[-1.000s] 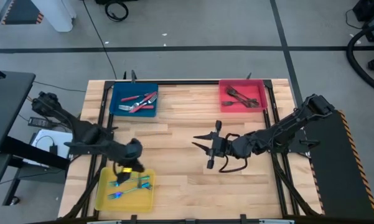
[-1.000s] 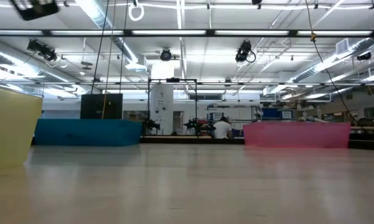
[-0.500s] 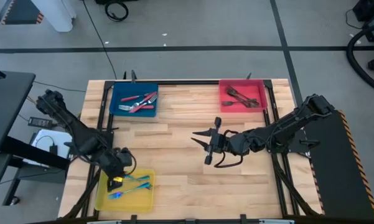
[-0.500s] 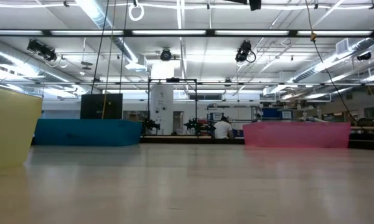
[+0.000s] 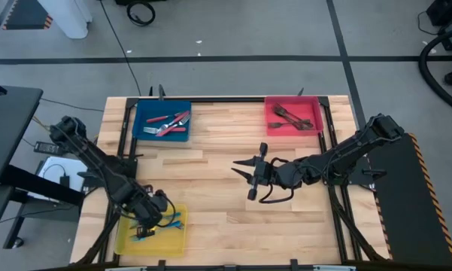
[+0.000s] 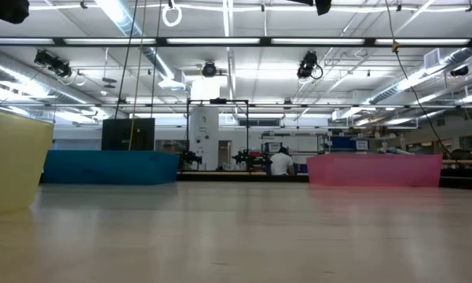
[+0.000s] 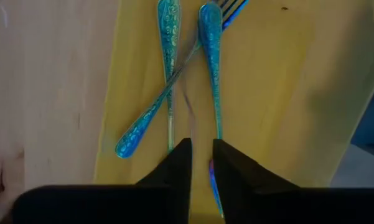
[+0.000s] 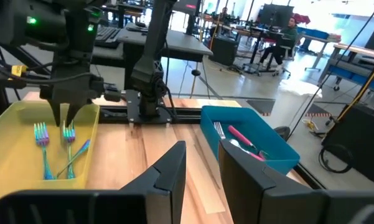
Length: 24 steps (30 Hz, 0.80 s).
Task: Sort silverware by color (type)
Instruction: Put the blue fork into the yellow bin, then return to Home Position
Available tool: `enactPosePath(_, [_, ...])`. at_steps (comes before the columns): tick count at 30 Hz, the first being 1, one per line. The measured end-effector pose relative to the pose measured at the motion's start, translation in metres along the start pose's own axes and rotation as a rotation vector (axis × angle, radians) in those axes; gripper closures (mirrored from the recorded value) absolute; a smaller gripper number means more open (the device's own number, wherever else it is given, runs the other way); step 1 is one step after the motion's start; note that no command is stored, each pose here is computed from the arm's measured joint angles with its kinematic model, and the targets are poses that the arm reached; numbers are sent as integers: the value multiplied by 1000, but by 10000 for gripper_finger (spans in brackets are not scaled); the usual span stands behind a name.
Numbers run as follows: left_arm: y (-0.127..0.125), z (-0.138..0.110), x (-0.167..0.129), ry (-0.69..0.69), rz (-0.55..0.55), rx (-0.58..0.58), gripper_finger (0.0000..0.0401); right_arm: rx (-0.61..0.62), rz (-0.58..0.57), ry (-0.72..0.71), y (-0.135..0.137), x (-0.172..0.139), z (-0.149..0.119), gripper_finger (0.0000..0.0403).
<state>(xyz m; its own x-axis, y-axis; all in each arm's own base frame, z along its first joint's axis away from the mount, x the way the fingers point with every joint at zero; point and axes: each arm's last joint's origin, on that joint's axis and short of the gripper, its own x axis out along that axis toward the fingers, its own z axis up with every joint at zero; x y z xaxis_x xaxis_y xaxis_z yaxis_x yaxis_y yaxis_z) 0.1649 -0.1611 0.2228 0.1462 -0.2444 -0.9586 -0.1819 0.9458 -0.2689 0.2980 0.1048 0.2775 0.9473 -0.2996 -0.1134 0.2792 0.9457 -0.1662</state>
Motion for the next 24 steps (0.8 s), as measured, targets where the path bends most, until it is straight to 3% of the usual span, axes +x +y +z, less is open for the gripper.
enactPosePath(6, [-2, 2, -1, -23, -32, 55, 295, 0, -20, 1, -1, 0, 0, 300])
enactPosePath(12, [-5, 9, -16, -130, -74, 178, 285, 37, -26, -41, -8, -13, 15, 299])
enactPosePath(16, [-7, 10, -40, -250, -93, 307, 285, 41, 79, -63, -13, -33, 29, 300])
enactPosePath(20, [-5, 9, -70, -455, -127, 489, 285, 32, 207, -62, -27, -53, 40, 300])
enactPosePath(24, [6, 0, -96, -590, -127, 629, 285, 92, 283, -68, -45, -73, 48, 299])
